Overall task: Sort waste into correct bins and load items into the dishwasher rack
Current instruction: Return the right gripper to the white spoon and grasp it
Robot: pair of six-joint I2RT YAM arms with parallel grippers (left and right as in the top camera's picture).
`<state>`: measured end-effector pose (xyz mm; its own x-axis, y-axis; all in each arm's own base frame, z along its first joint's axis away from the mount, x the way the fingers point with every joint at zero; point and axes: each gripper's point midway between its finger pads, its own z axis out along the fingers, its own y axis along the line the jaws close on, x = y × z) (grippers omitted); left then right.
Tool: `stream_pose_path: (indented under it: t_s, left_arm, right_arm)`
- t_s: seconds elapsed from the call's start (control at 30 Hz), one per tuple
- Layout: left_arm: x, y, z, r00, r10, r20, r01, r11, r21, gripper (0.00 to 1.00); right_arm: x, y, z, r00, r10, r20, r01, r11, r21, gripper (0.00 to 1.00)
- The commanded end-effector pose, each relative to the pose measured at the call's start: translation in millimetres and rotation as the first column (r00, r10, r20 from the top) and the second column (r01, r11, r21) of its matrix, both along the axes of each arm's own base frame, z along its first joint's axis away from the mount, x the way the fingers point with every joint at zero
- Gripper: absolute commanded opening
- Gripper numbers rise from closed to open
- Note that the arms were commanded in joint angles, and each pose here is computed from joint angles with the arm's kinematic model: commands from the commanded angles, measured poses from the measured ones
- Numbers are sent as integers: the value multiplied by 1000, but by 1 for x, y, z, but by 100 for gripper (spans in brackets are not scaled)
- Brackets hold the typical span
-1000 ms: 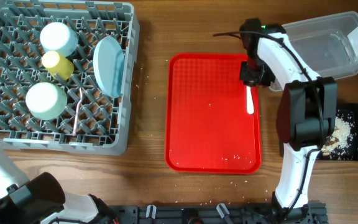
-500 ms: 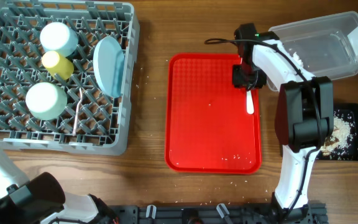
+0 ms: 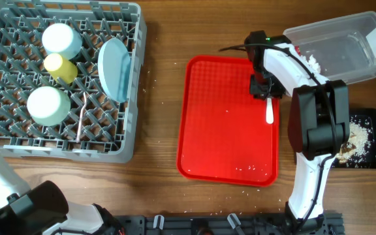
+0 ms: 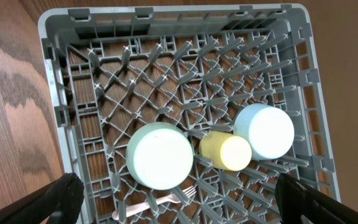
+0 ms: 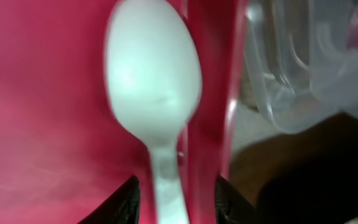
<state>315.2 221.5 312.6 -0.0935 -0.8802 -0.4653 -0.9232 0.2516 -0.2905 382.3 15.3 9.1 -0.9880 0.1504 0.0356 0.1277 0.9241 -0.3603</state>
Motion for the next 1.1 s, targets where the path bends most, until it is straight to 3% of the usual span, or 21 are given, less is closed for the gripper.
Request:
stream_pose_path:
  t_s: [0.0, 0.23, 0.3, 0.53, 0.67, 0.83, 1.07]
  left_arm:
    - [0, 0, 1, 1000, 14, 11, -14, 1000, -9, 100]
    - [0, 0, 1, 1000, 14, 11, -14, 1000, -9, 100]
    - [0, 0, 1, 1000, 14, 11, -14, 1000, -9, 100]
    - [0, 0, 1, 1000, 14, 11, -14, 1000, -9, 100]
    - [0, 0, 1, 1000, 14, 11, -14, 1000, -9, 100]
    - [0, 0, 1, 1000, 14, 11, -14, 1000, -9, 100]
    - [0, 0, 1, 1000, 15, 12, -14, 1000, -9, 100]
  right_arm:
    - [-9, -16, -8, 999, -40, -28, 38, 996, -78, 42]
    - [-12, -17, -7, 997, -69, -30, 66, 994, -90, 44]
    - [-10, -21, -8, 997, -79, -22, 77, 993, -87, 49]
    - [-6, -27, -12, 995, -99, -12, 99, 994, -41, 48]
    - [-4, -14, -17, 997, -67, -27, 68, 997, 41, 33]
    - [-5, -15, -16, 997, -68, -33, 69, 997, 34, 17]
    - [-9, -24, -12, 997, -62, -46, 62, 998, -18, 11]
